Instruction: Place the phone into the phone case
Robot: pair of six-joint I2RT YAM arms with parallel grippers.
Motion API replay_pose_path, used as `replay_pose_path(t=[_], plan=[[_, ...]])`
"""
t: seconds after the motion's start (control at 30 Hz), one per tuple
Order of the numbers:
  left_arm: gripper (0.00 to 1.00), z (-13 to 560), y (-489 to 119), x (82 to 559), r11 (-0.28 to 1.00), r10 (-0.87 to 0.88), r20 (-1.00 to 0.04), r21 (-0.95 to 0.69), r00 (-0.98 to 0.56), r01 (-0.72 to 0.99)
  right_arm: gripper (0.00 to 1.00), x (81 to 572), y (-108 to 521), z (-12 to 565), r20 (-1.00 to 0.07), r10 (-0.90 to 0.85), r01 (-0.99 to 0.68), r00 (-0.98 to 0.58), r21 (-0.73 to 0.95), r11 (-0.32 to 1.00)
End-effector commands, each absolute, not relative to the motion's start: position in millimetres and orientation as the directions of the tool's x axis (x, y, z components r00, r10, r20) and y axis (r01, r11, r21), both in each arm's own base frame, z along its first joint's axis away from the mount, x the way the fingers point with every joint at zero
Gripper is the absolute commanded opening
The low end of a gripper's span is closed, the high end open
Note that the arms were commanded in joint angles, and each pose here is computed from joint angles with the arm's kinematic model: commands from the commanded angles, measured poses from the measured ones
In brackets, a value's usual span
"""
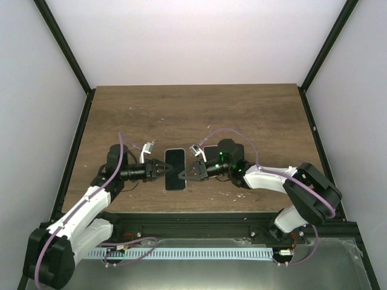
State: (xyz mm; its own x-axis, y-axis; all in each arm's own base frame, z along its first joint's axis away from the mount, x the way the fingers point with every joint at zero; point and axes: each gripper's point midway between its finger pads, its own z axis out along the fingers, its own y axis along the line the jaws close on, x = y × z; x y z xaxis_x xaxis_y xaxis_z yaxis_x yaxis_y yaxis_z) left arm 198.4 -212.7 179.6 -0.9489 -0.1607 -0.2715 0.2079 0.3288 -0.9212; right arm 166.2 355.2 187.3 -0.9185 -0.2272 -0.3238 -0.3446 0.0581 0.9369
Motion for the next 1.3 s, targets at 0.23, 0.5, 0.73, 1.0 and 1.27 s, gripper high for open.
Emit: replay_pose_path(t=[0.23,0.5,0.73,1.0,1.27], plan=[[0.24,203,-220,194,0.202,-0.144,-0.271,-0.950,-0.952,0.239,0.09,171,361,223,-0.366,-0.203,-0.363,-0.908,0.930,-0.053],[0.63,212,-219,189,0.178,-0.149,-0.258,-0.957,-0.955,0.231,0.02,186,358,236,-0.275,-0.095,-0.268,-0.957,0.961,-0.074],[0.66,228,-217,178,0.086,-0.175,-0.272,-0.962,-0.946,0.260,0.03,206,351,246,-0.188,0.022,-0.189,-0.982,0.975,-0.114],[0.51,232,-213,178,0.052,-0.221,-0.279,-0.960,-0.934,0.274,0.03,214,347,253,-0.157,0.068,-0.165,-0.985,0.977,-0.136],[0.21,229,-214,185,0.056,-0.242,-0.259,-0.966,-0.935,0.253,0.06,214,349,252,-0.152,0.061,-0.158,-0.986,0.981,-0.113]])
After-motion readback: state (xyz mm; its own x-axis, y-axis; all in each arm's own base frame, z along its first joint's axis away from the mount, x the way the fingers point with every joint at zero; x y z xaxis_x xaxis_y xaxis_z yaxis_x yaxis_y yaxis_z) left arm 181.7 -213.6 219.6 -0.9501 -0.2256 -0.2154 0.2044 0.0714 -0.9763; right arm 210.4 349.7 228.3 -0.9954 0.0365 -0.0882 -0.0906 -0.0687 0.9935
